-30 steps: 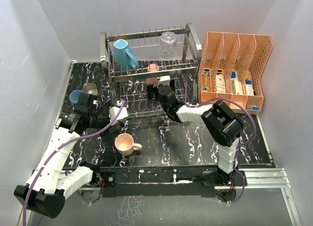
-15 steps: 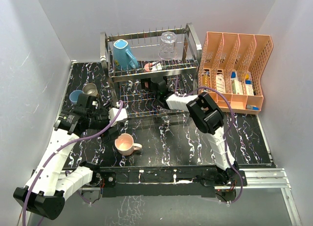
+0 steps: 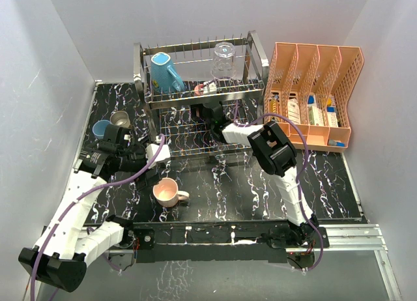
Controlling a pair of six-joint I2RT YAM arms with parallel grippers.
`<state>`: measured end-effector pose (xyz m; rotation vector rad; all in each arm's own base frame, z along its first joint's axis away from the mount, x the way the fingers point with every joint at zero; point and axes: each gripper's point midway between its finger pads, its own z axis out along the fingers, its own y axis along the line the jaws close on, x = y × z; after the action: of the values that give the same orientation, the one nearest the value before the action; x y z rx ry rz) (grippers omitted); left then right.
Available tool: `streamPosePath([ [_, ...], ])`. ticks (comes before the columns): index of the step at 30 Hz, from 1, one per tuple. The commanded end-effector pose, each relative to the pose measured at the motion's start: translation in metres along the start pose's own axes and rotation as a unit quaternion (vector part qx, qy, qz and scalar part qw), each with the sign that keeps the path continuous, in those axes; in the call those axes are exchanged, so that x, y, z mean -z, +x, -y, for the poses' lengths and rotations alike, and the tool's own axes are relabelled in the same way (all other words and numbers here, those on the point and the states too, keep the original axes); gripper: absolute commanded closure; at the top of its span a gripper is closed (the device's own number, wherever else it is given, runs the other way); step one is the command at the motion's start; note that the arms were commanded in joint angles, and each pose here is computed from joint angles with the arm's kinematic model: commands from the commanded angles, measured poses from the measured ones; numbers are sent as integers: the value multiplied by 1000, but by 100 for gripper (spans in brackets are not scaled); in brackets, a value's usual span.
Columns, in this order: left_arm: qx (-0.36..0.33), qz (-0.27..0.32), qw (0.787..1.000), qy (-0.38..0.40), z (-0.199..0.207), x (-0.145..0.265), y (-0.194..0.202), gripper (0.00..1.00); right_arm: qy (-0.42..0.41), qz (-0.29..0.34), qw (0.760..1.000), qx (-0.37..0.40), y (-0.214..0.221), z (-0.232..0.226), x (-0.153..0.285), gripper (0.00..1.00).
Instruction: Unload the cups from the dish rack
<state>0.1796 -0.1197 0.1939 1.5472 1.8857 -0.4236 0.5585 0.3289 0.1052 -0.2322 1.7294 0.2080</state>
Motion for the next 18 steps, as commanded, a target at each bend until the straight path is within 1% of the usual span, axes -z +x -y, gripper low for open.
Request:
streamPosePath([
  [1,-12,11,1000,9,5,-1,-1,3,-18,57,998,-19,-43,-6,9,40],
  [8,-31,1,999,-10,-1,0,4,3,-35,81,996,-34,-66,-17,38,42],
  [12,-39,11,999,-21,-4,1,0,3,-58,90,993,-49,-74,-33,69,43],
  [13,-41,14,999,-25,-5,2,-2,3,-61,84,993,-50,-68,-36,79,44],
  [18,-61,34,996,-55,-13,5,-9,3,-80,77,991,-77,-65,-53,125,44],
])
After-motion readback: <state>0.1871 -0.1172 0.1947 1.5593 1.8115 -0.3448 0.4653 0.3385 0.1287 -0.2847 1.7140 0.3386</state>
